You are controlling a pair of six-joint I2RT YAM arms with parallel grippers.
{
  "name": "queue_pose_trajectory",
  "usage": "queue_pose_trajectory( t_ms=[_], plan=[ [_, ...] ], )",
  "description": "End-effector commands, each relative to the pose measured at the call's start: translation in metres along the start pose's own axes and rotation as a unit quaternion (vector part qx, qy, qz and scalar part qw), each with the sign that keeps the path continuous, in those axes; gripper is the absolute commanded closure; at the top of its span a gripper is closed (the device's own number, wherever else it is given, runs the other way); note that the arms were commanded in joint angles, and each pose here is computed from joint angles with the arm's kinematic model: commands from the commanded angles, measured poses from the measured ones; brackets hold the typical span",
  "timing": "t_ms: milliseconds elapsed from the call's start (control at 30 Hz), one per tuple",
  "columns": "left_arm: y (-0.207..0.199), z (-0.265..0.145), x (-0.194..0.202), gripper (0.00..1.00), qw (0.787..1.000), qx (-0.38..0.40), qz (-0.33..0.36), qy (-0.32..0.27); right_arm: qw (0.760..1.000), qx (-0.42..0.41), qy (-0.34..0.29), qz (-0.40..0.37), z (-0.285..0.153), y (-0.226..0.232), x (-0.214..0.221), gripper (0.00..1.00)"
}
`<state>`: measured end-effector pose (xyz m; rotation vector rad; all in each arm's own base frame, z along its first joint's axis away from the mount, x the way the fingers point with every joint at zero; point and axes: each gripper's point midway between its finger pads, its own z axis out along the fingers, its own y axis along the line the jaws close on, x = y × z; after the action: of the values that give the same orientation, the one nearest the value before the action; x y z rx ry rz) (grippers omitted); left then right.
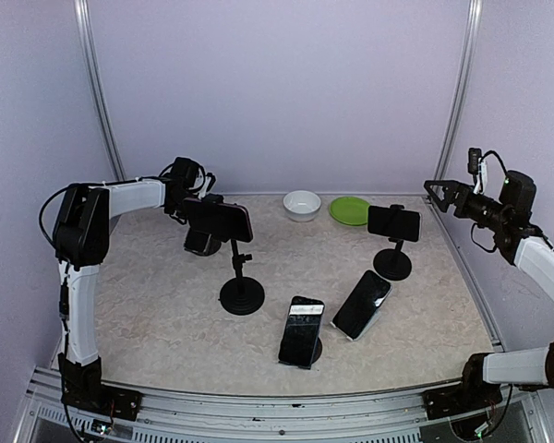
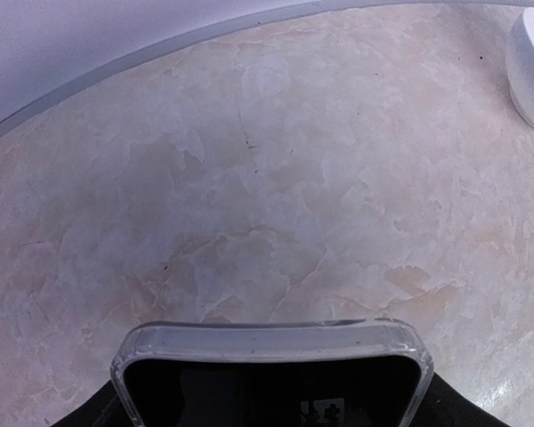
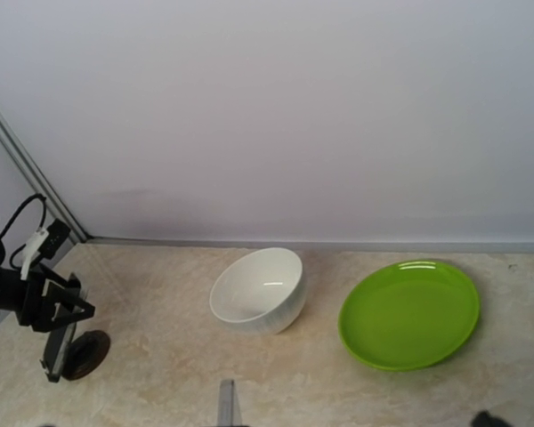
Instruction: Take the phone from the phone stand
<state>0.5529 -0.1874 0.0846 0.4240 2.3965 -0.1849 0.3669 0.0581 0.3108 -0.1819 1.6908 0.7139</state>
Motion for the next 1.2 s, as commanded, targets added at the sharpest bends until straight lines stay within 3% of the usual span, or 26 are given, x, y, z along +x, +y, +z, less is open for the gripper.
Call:
queue_pose_trajectory(
  t_ms=[0,233,600,833,1167],
  plan=[
    [-0.005,-0.023,-0.027,0.35,0.999,0.002,-0.005,-0.034,1.0,0.012,0.002,0.004,-0.001,-0.008,0.003,0.0],
    [0.0,-0.051,-0.051,0.51,0.998,0.006,-0.024,-0.058,1.0,0.005,0.002,0.006,0.0,-0.007,0.003,0.0],
    [0.029,-0.101,-0.057,0.59,0.995,-0.018,-0.066,-0.069,1.0,-0.002,-0.002,0.009,0.0,-0.005,0.004,0.0],
    [0.066,-0.126,-0.007,0.6,0.991,-0.053,-0.118,-0.038,1.0,-0.005,-0.01,0.003,-0.005,0.0,0.002,0.0],
    [0.076,-0.141,0.086,0.63,0.982,-0.097,-0.159,0.041,0.999,-0.05,-0.014,0.01,-0.007,0.017,0.001,0.0]
  ],
)
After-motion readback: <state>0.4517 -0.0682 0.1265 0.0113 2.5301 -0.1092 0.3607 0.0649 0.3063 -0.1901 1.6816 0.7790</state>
